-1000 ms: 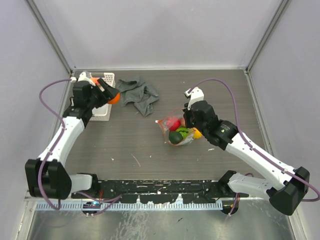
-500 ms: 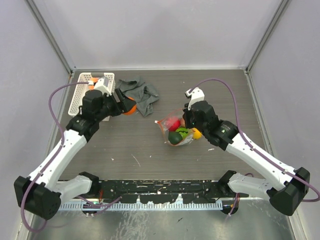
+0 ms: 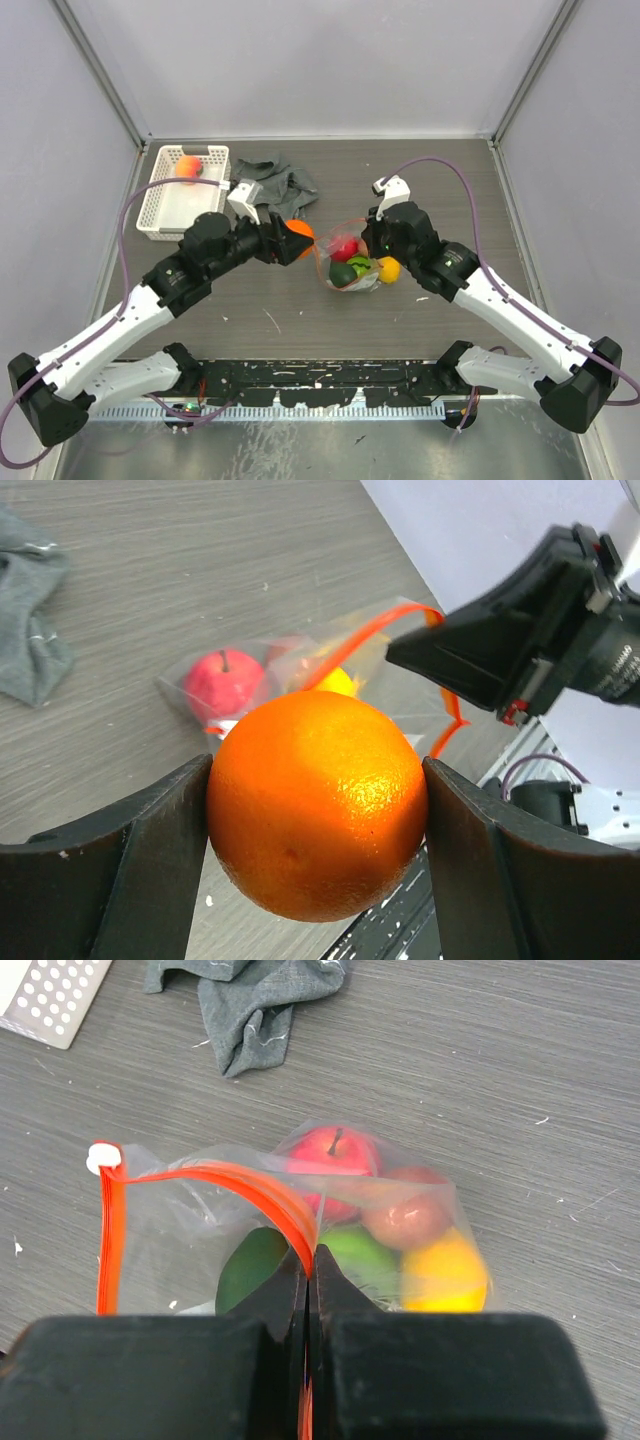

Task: Place the food in the zip-top bag and seal the zipper
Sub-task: Place the fake fruit in the zipper food storage bag.

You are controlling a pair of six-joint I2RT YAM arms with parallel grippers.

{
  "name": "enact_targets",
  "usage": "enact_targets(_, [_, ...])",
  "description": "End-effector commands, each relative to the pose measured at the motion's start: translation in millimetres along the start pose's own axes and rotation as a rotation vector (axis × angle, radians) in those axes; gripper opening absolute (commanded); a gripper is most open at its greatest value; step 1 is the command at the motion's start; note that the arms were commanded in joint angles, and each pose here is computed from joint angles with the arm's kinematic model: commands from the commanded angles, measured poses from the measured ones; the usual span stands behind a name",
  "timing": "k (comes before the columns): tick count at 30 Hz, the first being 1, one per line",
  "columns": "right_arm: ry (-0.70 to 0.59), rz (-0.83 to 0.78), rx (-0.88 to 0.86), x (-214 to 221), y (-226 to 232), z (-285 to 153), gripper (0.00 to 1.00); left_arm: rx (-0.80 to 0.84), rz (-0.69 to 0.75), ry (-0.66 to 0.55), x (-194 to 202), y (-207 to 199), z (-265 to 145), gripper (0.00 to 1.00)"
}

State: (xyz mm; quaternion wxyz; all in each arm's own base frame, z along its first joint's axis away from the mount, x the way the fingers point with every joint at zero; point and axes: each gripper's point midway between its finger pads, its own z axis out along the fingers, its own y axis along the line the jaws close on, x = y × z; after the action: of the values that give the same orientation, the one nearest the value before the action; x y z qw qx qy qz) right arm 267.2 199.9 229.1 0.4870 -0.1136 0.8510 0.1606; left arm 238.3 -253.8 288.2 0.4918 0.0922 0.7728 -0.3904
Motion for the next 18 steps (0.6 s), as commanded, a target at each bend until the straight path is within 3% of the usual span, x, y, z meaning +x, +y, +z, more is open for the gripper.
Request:
enact_targets(1, [-0.107,0.062,-0.058,-34,13,-13,0.01,0.096,0.073,-0.118,-19,-34,4,0.46])
enact_targets(10, [-0.083,0.084,-0.162,-31,31,-18,0.01,0.169,0.172,-0.105,-2,-71,28,0.47])
enact_targets(18, [-0.101,0.100,-0.198,-34,37,-21,0.01,0.133,0.209,-0.065,27,-70,57,0.47])
